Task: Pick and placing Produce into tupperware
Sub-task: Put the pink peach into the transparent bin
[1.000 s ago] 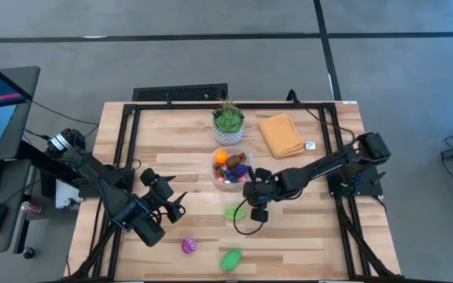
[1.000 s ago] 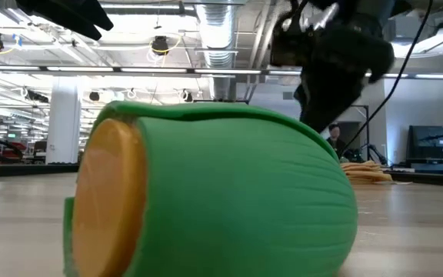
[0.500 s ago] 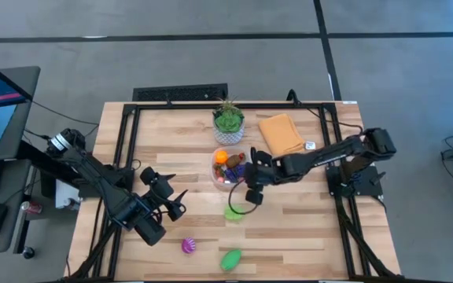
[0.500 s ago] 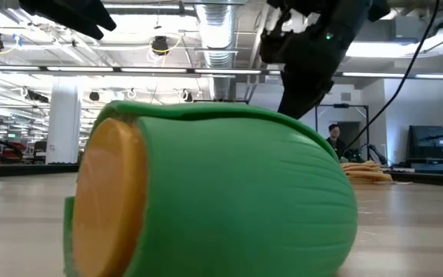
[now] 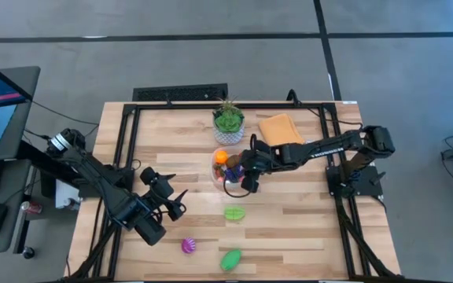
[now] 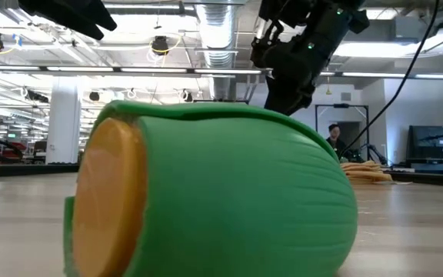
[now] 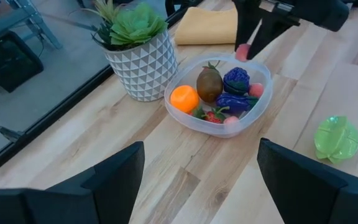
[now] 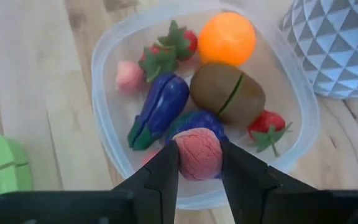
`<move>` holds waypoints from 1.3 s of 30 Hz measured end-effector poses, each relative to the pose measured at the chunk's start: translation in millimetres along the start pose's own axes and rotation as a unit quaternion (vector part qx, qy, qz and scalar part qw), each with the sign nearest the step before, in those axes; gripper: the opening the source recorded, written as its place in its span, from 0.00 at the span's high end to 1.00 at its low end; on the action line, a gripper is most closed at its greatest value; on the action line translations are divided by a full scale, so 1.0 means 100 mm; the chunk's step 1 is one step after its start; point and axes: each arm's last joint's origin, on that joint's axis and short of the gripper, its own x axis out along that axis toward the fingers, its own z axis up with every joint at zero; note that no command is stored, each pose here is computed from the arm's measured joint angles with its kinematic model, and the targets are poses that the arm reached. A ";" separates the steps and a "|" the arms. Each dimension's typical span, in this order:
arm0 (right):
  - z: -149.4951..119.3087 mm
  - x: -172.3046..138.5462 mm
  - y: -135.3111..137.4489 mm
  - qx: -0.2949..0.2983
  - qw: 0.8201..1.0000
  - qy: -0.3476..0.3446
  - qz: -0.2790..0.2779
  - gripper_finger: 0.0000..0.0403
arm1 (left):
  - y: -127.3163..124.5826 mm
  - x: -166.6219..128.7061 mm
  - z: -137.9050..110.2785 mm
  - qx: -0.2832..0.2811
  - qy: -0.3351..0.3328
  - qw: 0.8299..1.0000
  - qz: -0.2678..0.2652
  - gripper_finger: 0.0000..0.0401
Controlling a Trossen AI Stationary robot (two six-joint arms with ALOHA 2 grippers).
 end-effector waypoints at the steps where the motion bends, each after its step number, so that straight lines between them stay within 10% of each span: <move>1: 0.00 0.00 0.00 0.000 1.000 0.000 0.003 0.67 | 0.00 0.00 0.00 0.000 0.000 1.000 0.000 0.25; 39: -0.07 0.23 0.12 -0.013 0.999 0.027 0.022 0.60 | -0.02 0.16 -0.32 -0.040 0.018 0.999 -0.011 0.25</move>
